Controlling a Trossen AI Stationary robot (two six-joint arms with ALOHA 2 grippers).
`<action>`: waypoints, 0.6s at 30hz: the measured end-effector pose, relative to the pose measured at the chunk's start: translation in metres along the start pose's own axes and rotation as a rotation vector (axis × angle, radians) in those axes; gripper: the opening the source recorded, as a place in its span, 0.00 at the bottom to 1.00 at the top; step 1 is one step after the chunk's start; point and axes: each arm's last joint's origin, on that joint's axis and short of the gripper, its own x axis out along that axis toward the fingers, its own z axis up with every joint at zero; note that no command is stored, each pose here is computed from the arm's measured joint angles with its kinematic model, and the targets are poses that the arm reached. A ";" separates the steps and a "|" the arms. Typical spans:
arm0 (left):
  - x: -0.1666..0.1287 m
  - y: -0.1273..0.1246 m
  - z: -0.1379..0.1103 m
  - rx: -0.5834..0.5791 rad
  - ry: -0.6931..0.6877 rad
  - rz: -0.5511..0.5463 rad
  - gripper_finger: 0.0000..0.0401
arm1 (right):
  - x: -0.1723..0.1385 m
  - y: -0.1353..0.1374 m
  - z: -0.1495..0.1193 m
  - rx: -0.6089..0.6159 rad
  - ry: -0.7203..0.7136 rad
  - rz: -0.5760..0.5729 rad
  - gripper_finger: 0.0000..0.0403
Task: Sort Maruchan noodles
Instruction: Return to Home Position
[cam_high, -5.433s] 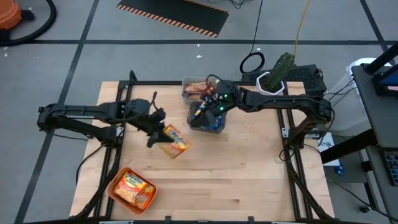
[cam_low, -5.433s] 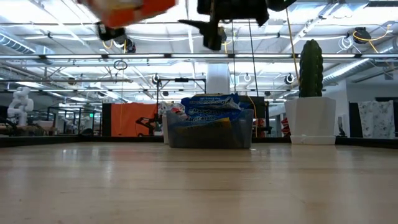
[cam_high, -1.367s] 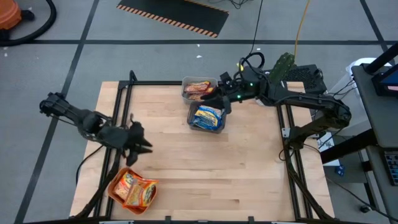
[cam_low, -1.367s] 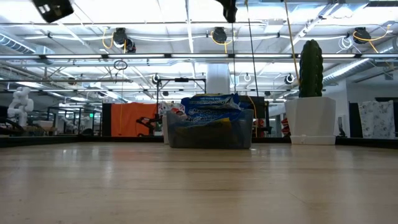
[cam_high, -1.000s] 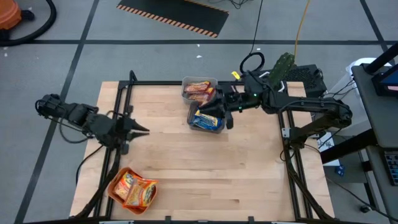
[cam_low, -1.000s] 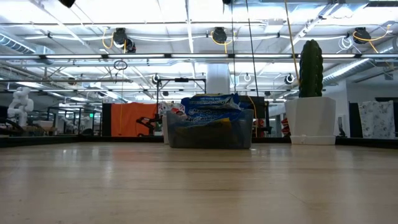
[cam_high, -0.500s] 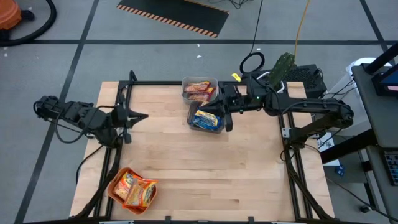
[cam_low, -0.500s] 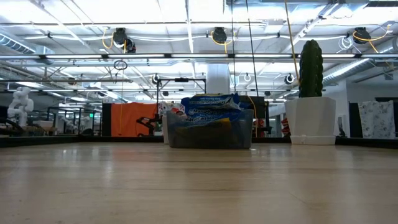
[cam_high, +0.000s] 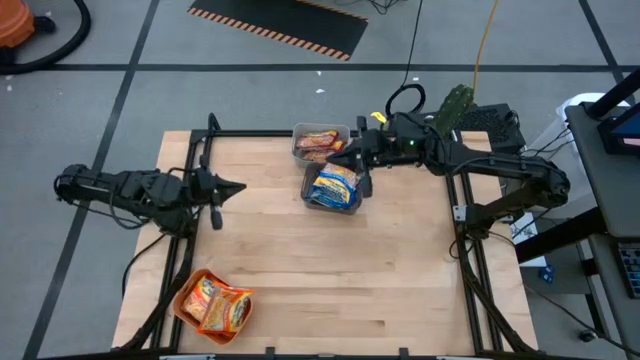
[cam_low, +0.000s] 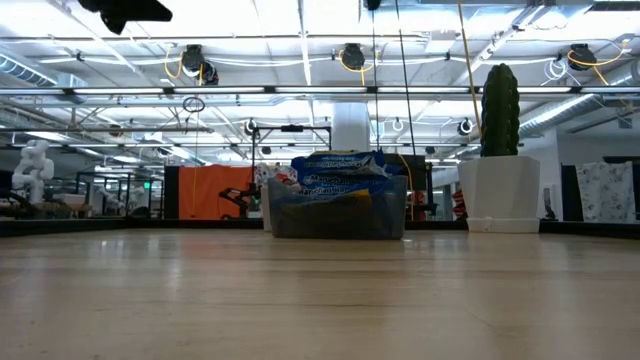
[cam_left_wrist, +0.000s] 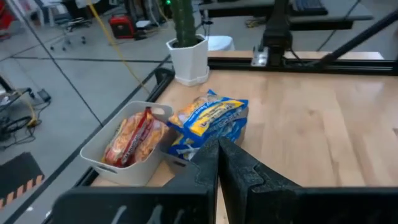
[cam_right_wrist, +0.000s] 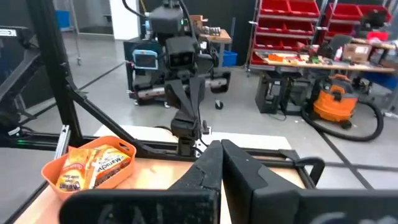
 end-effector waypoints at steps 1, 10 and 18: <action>0.002 0.000 -0.002 -0.006 0.000 0.009 0.04 | -0.002 -0.004 0.000 -0.011 -0.005 0.008 0.00; 0.021 0.002 -0.020 -0.098 -0.017 0.035 0.04 | -0.016 -0.040 -0.002 -0.070 -0.017 0.032 0.00; 0.037 0.005 -0.038 -0.145 -0.075 0.085 0.04 | -0.022 -0.041 -0.006 -0.086 0.008 0.212 0.00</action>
